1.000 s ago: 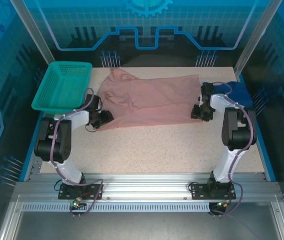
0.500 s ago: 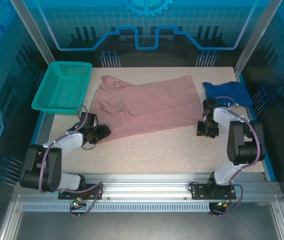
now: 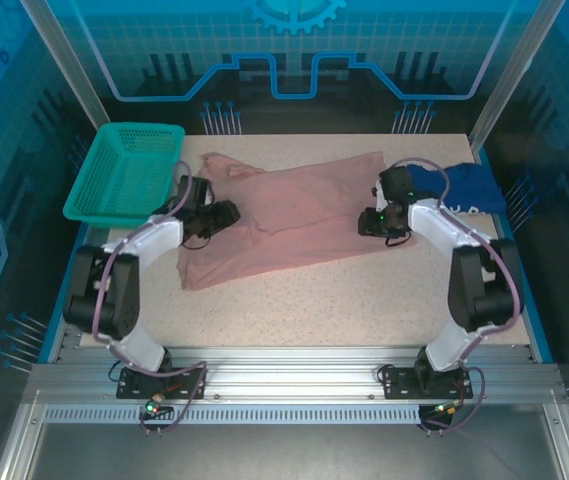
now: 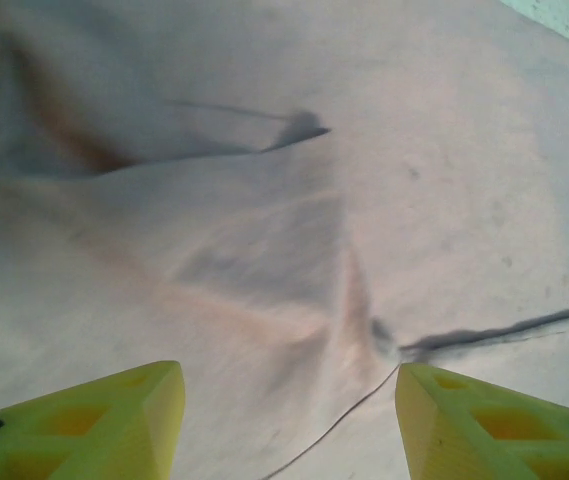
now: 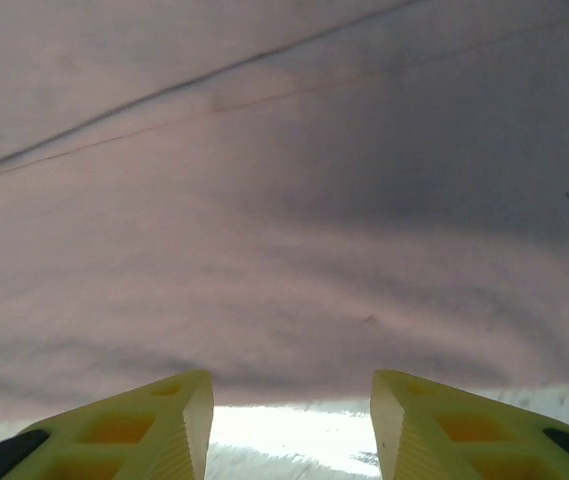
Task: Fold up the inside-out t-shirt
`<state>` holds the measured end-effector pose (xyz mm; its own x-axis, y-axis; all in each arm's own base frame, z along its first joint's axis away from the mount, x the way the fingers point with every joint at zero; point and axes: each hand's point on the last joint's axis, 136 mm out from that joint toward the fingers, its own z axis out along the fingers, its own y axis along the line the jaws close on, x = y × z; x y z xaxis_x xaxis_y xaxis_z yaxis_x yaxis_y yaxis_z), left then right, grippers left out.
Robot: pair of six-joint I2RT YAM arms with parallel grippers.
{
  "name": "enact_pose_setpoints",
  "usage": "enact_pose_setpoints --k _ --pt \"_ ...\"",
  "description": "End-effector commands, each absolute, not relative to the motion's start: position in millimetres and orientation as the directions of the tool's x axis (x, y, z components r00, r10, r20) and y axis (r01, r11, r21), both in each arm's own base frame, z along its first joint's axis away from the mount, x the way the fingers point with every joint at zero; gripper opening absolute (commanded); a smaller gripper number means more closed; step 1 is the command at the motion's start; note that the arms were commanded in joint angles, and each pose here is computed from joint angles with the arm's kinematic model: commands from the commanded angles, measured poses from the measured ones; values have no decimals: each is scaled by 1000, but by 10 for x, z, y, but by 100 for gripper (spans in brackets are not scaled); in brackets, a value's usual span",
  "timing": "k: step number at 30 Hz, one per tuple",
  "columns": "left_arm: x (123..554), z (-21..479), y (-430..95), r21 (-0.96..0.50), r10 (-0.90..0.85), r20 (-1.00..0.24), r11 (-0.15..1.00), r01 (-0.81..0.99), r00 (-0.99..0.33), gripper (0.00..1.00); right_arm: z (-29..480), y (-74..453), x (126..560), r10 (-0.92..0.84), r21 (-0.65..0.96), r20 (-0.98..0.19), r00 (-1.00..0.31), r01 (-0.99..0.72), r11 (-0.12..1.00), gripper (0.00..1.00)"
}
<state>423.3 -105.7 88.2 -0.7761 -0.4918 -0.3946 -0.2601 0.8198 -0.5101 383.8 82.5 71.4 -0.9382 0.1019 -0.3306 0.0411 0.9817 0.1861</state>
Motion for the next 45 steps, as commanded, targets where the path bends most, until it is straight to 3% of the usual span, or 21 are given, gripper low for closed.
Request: enact_pose_setpoints --k 1,10,25,32,45 --pt "4447 755 -1221 -492 -430 -384 844 -212 -817 59 469 608 3816 139 147 -235 -962 106 983 44" --pt "4870 361 -1328 -381 -345 -351 902 -204 -870 53 360 625 3785 122 163 -217 -968 87 983 45" --pt "4945 47 -1344 -218 -241 -293 959 -181 -925 25 356 631 3759 121 175 -226 -966 82 981 45" --pt "5001 84 -1343 -185 -206 -302 971 -155 -931 12 321 620 3737 126 185 -223 -967 85 979 45" --pt "5116 405 -1417 -139 -144 -372 985 -98 -917 8 277 606 3714 128 190 -214 -969 87 978 45"
